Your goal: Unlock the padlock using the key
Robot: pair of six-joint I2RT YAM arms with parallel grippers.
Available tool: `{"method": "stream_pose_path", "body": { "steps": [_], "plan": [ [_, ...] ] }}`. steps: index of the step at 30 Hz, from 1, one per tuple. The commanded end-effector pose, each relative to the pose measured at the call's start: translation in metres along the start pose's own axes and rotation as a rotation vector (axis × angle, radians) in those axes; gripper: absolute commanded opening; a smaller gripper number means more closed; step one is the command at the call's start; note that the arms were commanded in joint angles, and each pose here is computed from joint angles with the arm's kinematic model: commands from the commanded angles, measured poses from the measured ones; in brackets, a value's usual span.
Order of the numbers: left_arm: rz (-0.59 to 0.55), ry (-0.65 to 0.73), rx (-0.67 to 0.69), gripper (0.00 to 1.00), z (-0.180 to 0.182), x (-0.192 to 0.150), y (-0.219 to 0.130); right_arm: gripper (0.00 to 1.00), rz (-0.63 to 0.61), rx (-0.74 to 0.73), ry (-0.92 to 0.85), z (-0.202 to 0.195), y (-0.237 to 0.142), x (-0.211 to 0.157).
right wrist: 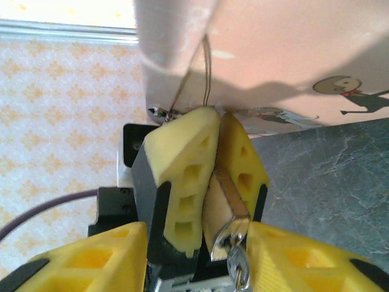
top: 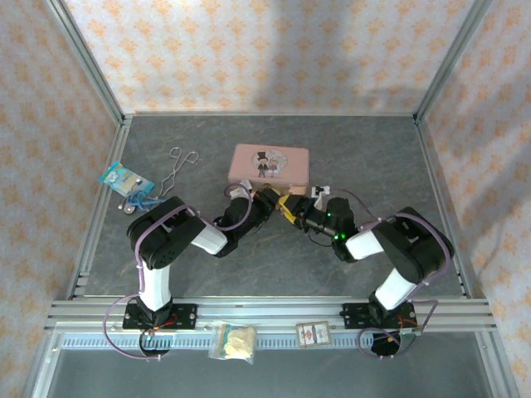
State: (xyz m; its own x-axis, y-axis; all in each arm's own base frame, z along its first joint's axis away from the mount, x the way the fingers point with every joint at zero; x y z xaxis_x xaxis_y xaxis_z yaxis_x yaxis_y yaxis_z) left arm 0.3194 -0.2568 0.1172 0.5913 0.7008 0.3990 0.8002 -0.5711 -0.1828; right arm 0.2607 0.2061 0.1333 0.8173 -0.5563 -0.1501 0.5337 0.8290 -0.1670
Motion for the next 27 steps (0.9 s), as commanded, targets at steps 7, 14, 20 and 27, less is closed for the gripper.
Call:
{"method": "stream_pose_path", "body": {
  "steps": [7,14,20,27],
  "plan": [
    [-0.022,0.057,-0.015,0.00,-0.019,0.022,0.006,0.49,-0.129,-0.234,-0.257,-0.008,-0.010,0.012],
    [0.035,0.100,0.034,0.00,-0.020,0.019,0.014,0.39,-0.182,-0.499,-0.615,0.009,-0.012,0.007],
    [0.072,0.135,0.083,0.00,-0.020,0.022,0.015,0.31,-0.090,-0.611,-0.819,0.016,-0.006,0.006],
    [0.117,0.135,0.093,0.00,-0.021,0.023,0.018,0.32,0.011,-0.625,-0.938,0.022,0.002,0.000]
  ]
}}
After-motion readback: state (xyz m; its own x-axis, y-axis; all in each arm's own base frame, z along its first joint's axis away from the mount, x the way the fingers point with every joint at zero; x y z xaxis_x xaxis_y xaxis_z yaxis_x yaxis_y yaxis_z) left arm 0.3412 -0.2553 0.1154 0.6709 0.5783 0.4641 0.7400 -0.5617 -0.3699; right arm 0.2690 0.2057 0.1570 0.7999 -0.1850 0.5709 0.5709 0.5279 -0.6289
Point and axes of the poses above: each hand's point on the last joint's axis, 136 mm out from that joint toward the fingers, its own y axis out along the fingers, its own z axis along the line the jaws close on, x = y × z, the point moved 7 cm from there along -y, back along the fingers, and after that the axes turned 15 degrees about y, right-handed, at the moved point
